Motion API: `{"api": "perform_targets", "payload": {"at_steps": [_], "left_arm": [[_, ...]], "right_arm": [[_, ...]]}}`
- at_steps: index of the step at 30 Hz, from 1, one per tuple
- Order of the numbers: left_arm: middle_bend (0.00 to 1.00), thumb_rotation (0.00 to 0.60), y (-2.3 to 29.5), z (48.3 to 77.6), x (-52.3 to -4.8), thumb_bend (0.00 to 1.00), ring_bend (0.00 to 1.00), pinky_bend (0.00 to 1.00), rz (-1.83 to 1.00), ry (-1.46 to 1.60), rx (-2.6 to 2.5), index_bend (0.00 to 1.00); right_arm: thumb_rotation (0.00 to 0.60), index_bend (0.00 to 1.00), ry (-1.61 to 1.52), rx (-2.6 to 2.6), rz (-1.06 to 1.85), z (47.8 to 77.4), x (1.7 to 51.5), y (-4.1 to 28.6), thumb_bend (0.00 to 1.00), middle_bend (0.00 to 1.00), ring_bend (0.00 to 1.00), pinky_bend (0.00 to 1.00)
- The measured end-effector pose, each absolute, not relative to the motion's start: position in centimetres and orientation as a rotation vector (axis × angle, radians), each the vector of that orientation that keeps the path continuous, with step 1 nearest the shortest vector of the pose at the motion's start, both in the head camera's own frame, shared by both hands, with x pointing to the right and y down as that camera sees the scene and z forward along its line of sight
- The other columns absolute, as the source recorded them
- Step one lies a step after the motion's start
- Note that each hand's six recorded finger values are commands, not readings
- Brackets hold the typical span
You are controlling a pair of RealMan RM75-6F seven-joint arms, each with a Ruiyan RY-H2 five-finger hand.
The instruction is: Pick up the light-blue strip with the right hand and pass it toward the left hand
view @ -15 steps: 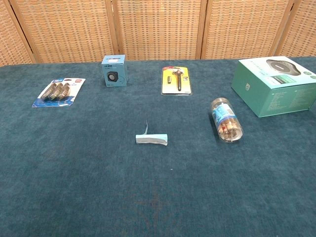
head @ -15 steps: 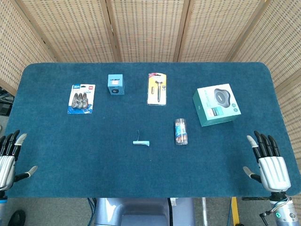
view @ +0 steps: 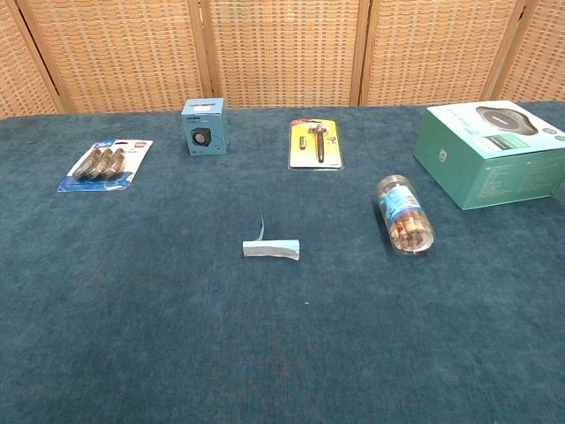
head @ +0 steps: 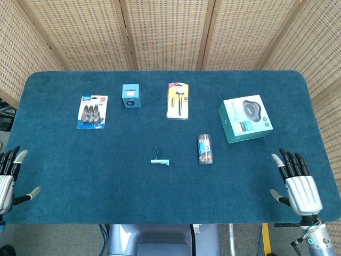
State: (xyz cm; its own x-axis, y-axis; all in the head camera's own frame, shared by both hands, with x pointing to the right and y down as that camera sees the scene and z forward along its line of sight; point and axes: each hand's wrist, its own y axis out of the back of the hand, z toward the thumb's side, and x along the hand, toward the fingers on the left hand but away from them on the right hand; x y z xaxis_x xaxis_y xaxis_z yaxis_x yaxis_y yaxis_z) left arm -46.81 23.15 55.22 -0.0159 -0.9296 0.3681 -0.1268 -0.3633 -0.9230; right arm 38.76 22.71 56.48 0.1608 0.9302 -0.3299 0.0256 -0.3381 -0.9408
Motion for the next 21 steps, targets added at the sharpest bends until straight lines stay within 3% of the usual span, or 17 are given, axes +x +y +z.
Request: {"api": "perform_targets", "payload": {"at_steps": [7,12,21], "left_arm": [[0.0,0.6,22.7,55.3,-47.1,0.0,0.0,0.0,-1.467,1.144,-1.556,0.0],[0.0,0.6,22.4,55.8,-47.3,0.0,0.0,0.0,-1.494,1.144,-1.558,0.0],[0.0,0.6,21.8,56.5,-47.4,0.0,0.0,0.0,-1.527,1.137,-1.559,0.0]], "right_arm": [[0.6,0.0,-0.868,-1.613,1.213,57.3,35.7,20.7,0.0,0.1,0.0,0.0],[0.6,0.01,-0.756,-1.652,1.149,58.4,32.0,18.4,0.0,0.0,0.0,0.0],[0.6,0.19,-0.56,-1.781,1.143,62.6,23.3,14.9,0.0,0.0,0.0,0.0]]}}
